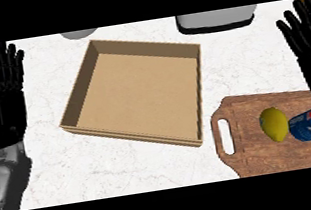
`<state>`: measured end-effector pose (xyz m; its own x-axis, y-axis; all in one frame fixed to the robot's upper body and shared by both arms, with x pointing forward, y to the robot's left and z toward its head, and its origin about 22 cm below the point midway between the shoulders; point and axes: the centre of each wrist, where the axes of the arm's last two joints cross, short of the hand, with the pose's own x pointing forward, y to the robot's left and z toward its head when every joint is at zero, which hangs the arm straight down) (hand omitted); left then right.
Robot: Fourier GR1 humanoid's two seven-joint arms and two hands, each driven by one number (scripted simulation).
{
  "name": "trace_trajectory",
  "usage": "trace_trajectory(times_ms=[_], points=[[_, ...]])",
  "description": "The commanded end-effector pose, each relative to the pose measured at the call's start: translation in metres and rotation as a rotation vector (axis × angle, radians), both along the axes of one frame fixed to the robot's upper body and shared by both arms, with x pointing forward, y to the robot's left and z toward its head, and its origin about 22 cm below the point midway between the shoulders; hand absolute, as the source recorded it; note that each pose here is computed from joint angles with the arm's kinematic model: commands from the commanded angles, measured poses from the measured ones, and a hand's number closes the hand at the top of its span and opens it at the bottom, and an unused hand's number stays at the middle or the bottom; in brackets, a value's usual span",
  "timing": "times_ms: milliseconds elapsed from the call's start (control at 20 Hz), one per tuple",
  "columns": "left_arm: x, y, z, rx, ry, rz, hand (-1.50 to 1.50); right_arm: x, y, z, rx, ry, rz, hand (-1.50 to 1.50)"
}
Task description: Pick the can from the cutting board and place it in the cardboard box
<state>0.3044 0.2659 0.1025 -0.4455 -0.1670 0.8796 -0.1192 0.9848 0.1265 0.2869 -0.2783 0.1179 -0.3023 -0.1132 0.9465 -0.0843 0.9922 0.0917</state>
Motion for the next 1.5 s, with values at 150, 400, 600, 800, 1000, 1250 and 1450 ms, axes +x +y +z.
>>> trace_trajectory(times_ms=[150, 400, 600, 800, 1000, 1250, 1450], points=[[-0.027, 0.033, -0.064, 0.148, 0.328, 0.125, 0.0, -0.006, -0.062, 0.016, -0.078, -0.107, -0.389, -1.5], [-0.052, 0.041, -0.095, 0.154, 0.52, 0.154, 0.0, -0.041, -0.145, -0.033, -0.321, 0.19, -0.974, 1.5], [-0.067, 0.028, -0.104, 0.156, 0.58, 0.118, 0.0, -0.05, -0.099, -0.077, -0.198, 0.098, -1.107, -1.5], [-0.076, 0.02, -0.109, 0.177, 0.581, 0.134, 0.0, -0.091, -0.113, -0.065, -0.435, 0.169, -0.986, -1.5], [-0.07, 0.032, -0.107, 0.18, 0.574, 0.14, 0.0, -0.106, -0.13, -0.057, -0.722, 0.36, -0.899, -1.5], [-0.057, 0.024, -0.091, 0.179, 0.561, 0.154, 0.0, -0.117, -0.136, -0.029, -0.934, 0.652, -0.671, -1.5], [-0.066, 0.02, -0.095, 0.188, 0.564, 0.131, 0.0, -0.111, -0.121, -0.009, -1.027, 0.836, -0.513, -1.5]])
